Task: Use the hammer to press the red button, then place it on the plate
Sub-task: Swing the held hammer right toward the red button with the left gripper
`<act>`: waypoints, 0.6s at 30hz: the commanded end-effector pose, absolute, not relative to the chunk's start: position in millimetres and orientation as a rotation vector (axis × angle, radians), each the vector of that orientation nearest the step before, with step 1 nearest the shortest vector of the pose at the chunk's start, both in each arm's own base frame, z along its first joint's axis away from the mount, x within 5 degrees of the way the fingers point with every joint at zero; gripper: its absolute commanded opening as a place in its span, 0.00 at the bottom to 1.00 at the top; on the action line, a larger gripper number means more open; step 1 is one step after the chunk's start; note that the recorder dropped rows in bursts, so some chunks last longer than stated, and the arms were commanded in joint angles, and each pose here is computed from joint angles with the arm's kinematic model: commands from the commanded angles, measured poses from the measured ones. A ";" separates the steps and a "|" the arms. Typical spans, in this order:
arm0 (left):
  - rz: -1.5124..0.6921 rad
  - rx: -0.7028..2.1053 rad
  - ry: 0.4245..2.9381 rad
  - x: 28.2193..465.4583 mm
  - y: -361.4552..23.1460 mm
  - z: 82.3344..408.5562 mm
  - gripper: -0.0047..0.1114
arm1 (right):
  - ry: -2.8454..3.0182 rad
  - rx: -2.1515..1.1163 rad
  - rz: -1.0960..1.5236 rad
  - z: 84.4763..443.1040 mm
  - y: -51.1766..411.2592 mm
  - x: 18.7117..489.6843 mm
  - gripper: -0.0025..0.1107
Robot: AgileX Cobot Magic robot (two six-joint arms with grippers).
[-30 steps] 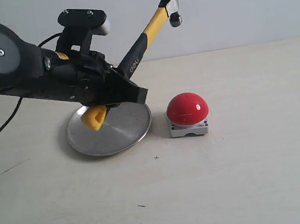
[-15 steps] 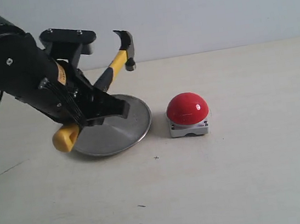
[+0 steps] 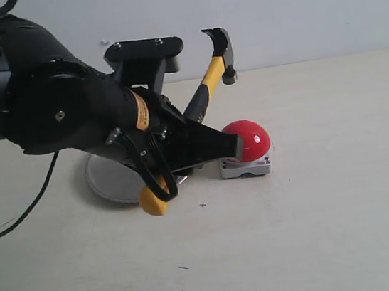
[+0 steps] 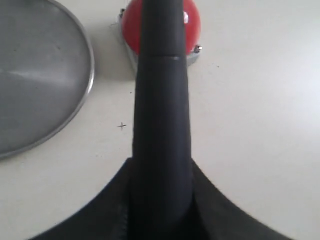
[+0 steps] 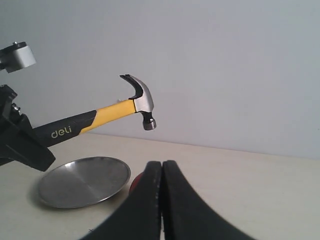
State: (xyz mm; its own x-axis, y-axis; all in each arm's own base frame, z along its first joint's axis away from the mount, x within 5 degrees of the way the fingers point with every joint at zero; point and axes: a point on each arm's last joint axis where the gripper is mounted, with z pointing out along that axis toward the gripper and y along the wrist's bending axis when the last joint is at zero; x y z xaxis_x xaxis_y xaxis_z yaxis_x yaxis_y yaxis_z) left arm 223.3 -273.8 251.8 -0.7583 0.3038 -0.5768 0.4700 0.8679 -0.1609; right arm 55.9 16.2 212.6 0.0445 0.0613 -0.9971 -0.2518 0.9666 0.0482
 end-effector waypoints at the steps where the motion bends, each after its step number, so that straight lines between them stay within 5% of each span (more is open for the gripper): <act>1: -0.506 0.601 2.372 216.7 -291.4 261.7 0.04 | 1.519 -0.162 0.239 210.7 16.6 56.4 0.02; 18: -0.463 0.625 2.396 221.9 -299.1 240.8 0.04 | 1.518 -0.159 0.236 210.8 16.3 56.5 0.02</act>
State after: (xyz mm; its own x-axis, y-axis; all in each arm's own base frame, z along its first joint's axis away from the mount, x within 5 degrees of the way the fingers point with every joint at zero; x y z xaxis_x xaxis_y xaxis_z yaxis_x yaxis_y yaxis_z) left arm 218.0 -295.2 226.2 -0.7577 0.3335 -0.5609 0.4938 0.8550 -0.1587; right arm 55.9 16.2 212.6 0.0445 0.0613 -0.9971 -0.2518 0.9666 0.0482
